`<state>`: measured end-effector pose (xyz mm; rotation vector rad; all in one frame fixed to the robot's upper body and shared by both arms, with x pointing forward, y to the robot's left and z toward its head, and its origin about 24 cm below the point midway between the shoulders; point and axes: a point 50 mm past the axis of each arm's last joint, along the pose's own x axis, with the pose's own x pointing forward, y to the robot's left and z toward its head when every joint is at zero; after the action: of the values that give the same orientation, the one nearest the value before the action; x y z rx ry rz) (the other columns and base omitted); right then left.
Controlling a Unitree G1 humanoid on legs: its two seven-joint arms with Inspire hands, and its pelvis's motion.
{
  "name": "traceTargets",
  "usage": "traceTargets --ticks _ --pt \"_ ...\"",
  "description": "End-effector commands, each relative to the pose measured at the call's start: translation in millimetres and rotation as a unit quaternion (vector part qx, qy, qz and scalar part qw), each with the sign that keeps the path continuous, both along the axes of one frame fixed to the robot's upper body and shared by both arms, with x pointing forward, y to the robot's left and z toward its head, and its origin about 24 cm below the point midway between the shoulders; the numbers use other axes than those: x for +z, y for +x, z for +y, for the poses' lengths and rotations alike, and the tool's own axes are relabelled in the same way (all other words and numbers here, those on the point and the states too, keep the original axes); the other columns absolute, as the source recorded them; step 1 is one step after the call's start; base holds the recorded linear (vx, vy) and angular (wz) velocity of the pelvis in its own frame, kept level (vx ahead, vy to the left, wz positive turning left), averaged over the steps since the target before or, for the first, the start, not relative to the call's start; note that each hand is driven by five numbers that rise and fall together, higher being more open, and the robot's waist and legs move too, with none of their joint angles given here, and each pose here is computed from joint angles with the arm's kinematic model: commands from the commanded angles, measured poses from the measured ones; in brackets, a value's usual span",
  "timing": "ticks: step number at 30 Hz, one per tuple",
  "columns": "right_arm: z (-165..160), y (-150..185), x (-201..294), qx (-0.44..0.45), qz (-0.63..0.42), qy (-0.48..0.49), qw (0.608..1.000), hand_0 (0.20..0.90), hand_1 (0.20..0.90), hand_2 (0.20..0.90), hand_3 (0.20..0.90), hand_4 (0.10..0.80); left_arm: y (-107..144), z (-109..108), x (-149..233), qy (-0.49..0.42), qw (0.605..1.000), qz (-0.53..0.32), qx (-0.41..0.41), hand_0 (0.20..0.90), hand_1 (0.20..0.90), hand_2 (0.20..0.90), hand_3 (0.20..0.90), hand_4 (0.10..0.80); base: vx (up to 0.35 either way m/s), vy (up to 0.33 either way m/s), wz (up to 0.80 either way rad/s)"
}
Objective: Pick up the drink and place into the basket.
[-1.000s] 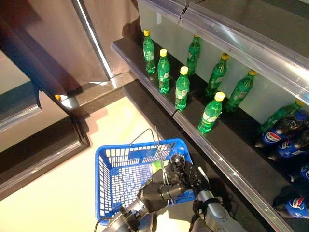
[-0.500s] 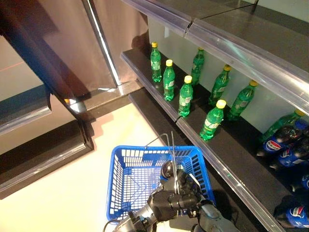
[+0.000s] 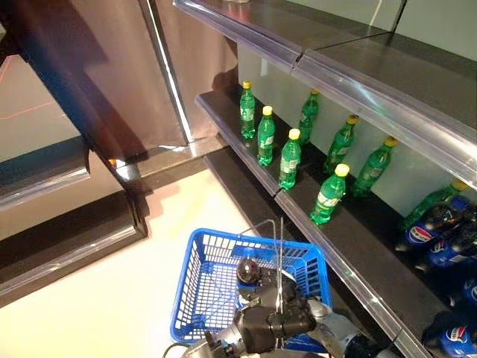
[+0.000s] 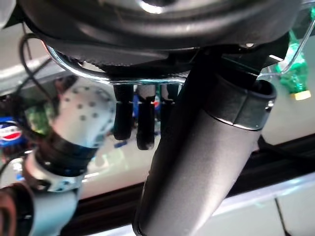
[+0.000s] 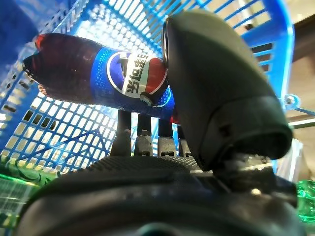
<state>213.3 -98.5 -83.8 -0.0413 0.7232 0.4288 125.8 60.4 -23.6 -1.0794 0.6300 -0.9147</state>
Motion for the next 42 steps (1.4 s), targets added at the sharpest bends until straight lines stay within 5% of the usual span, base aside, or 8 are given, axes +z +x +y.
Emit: traceTargets --ticks 1,3,5,6,7,8,12,42 --pt "62.8 -11.5 10.0 0.105 0.013 0.081 0.991 0.300 0.300 0.300 0.200 0.100 9.2 -53.7 101.3 -0.290 0.941 -0.170 -0.048 0.300 0.300 0.300 0.200 0.100 0.000 0.000 0.00" --pt "61.7 -10.6 8.4 0.103 0.016 0.079 0.991 0.300 0.300 0.300 0.200 0.100 9.1 -53.9 101.5 -0.290 0.940 -0.171 -0.048 0.300 0.300 0.300 0.200 0.100 0.000 0.000 0.00" --pt "61.1 -9.5 7.3 0.099 0.018 0.079 0.992 0.364 0.364 0.364 0.274 0.174 8.4 -54.3 102.0 -0.290 0.941 -0.168 -0.050 0.300 0.300 0.300 0.200 0.100 0.000 0.000 0.00" --pt "61.7 -8.8 6.8 0.098 0.017 0.076 0.992 0.484 0.484 0.484 0.414 0.314 7.6 -55.2 101.9 -0.290 0.941 -0.167 -0.053 0.300 0.300 0.300 0.200 0.100 0.000 0.000 0.00" --pt "61.8 -8.8 6.7 0.099 0.017 0.076 0.992 0.484 0.484 0.484 0.414 0.314 7.4 -55.3 101.9 -0.290 0.941 -0.167 -0.054 0.300 0.300 0.300 0.200 0.100 0.000 0.000 0.00" --pt "61.8 -8.2 6.2 0.098 0.017 0.072 0.992 0.552 0.552 0.552 0.494 0.394 6.8 -56.2 101.9 -0.290 0.941 -0.167 -0.056 0.300 0.300 0.300 0.200 0.100 0.000 0.000 0.00" --pt "60.4 -6.0 3.6 0.097 0.018 0.051 0.994 0.900 0.900 0.900 0.900 0.800 7.2 -57.5 102.1 -0.289 0.941 -0.166 -0.059 0.300 0.300 0.300 0.200 0.100 0.000 0.000 0.00" --pt "49.6 12.7 15.1 0.072 -0.068 -0.021 0.995 0.900 0.900 0.900 0.900 0.800 8.3 -52.0 103.8 -0.287 0.942 -0.166 -0.055 0.300 0.300 0.300 0.200 0.100 -0.001 0.000 0.00"
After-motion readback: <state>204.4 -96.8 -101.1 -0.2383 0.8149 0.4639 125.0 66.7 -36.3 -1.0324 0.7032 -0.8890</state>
